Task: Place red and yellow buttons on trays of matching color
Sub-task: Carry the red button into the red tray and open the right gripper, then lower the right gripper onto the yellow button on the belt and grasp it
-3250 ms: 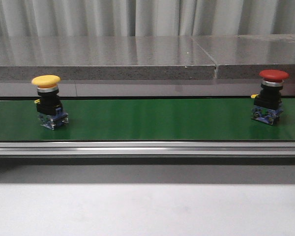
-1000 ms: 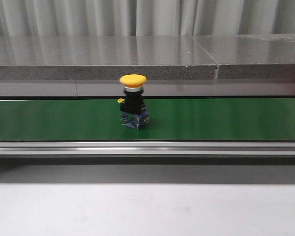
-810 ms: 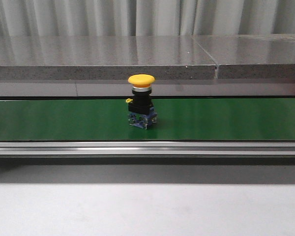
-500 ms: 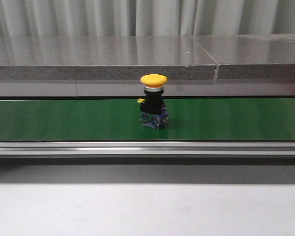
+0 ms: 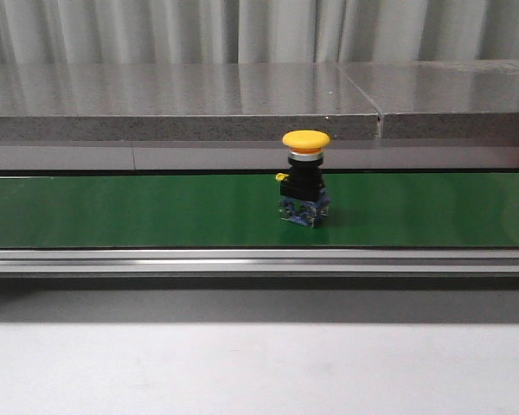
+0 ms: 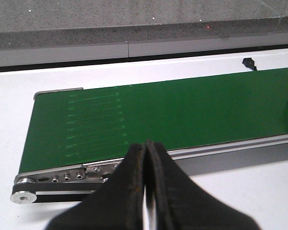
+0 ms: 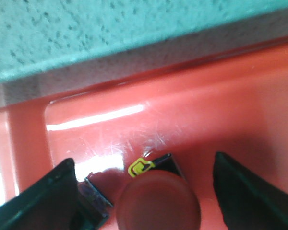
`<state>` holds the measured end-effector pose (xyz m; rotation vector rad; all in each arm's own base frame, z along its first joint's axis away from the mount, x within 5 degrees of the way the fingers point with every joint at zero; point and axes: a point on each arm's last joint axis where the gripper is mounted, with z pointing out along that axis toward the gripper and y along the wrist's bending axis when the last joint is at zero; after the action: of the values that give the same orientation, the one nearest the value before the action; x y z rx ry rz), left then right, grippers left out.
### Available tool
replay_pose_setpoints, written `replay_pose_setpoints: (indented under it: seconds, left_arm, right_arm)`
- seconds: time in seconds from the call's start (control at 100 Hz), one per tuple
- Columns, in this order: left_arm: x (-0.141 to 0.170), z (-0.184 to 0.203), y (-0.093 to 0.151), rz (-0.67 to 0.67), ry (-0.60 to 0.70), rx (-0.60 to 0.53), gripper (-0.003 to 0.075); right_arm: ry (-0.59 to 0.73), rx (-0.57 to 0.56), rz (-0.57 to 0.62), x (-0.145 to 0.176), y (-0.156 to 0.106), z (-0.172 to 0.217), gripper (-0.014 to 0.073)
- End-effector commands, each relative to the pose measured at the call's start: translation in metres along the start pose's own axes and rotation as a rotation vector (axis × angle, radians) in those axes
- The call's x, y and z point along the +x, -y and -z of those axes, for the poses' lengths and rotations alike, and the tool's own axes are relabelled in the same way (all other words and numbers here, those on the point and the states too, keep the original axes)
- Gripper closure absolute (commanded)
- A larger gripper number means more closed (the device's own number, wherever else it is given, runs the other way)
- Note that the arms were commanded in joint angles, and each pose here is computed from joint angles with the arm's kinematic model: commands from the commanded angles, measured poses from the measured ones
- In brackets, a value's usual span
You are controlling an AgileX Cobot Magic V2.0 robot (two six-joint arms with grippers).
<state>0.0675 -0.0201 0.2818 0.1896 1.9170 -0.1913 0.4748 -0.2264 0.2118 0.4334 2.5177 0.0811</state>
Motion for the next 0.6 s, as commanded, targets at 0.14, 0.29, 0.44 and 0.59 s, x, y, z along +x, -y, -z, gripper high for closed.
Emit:
replay_pose_setpoints:
  seconds: [0.14,0.29,0.44,0.59]
  left_arm:
    - [-0.013,0.003,-0.001,0.026,0.086,-0.008,0.0739]
    - [-0.013,0.003,-0.001,0.026,0.086,-0.008,0.0739]
    - [-0.013,0.003,-0.001,0.026,0.086,-0.008,0.0739]
    - [-0.013,0.003,-0.001,0.026,0.086,-0.008,0.0739]
  right_arm:
    - [0.213,0.007,0.027,-0.035,-0.012,0.093,0.0003]
    - [0.267,-0.007,0.038,-0.040,-0.022,0.133,0.0003]
    - [0.290,-0.027,0.059,-0.038,-0.036,0.179,0.0003]
    - [0.288,-0.057,0.087,-0.031,-0.052,0.223,0.0003]
